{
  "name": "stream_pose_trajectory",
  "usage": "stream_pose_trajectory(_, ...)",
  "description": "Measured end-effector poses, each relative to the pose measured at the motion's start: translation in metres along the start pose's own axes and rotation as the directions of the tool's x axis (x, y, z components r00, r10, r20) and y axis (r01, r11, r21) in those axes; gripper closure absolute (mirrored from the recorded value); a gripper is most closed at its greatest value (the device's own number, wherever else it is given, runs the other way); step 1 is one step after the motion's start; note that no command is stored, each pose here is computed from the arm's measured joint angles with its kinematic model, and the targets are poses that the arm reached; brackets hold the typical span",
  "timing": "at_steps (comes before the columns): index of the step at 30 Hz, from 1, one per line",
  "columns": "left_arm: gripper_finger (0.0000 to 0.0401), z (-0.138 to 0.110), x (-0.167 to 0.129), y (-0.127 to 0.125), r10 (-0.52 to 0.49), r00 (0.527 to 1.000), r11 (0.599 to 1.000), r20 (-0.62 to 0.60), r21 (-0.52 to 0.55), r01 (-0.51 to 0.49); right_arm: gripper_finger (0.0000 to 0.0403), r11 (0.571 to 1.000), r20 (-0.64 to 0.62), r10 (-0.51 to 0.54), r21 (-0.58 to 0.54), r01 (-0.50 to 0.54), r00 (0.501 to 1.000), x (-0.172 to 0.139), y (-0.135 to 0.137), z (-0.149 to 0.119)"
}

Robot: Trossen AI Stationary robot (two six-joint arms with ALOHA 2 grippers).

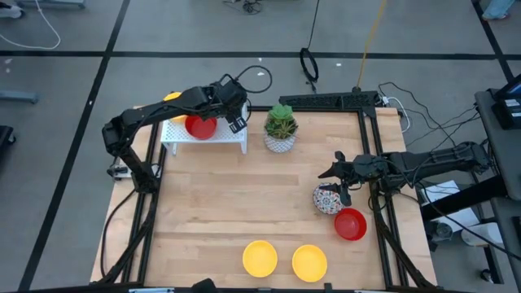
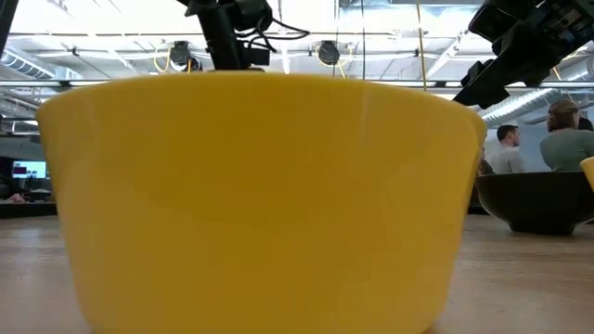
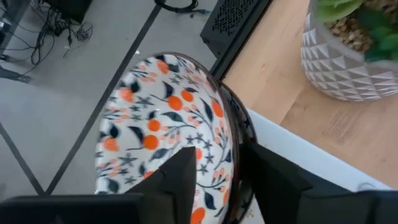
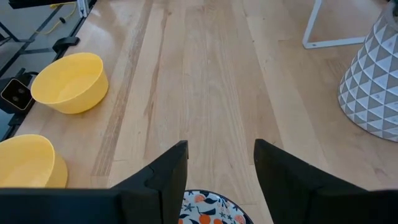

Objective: Pick & Place Mini bowls
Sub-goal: Stack the patterned bowl on top of the other patterned bowl on the shelf

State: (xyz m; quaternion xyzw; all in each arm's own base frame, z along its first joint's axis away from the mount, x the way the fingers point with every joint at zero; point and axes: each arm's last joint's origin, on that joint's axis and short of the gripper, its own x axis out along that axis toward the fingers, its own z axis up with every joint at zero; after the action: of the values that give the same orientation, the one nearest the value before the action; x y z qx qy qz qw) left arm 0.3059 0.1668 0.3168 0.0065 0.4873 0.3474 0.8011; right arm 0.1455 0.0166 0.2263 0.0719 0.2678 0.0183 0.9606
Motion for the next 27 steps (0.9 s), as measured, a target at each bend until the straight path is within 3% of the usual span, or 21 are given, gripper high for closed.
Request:
stream_pose_trajectory(7,0.0201,0.000,-0.022,0.004,0.003,0.998,1.000,0.061,-0.008,-0.002,0.0232,1.000,0.001,0.000,0.000,0.000,1.000,0.000,0.000,0.000)
stream_pose_trajectory(12,0.0188,-0.001,-0.036,0.005,-0.015,0.995,0.999,0.096,-0.049,0.020,0.0232,1.000,0.009,0.004,0.025,-0.005,1.000,0.000,0.000,0.001)
stream_pose_trajectory(16,0.0192,-0.001,-0.047,-0.007,-0.155,0.979,0.983,0.132,-0.075,0.166,0.0232,0.992,-0.003,0.019,0.122,-0.018,1.000,0.000,0.001,0.000)
stream_pose_trajectory(20,0.0198,-0.001,-0.057,-0.028,-0.303,0.942,0.948,0.143,-0.057,0.313,0.0235,0.979,-0.046,0.103,0.183,-0.093,0.994,0.002,0.008,-0.003)
stream_pose_trajectory(27,0.0194,-0.005,-0.077,-0.066,-0.398,0.905,0.917,0.148,0.028,0.399,0.0243,0.954,-0.197,0.234,0.234,-0.186,0.952,0.020,0.031,-0.015)
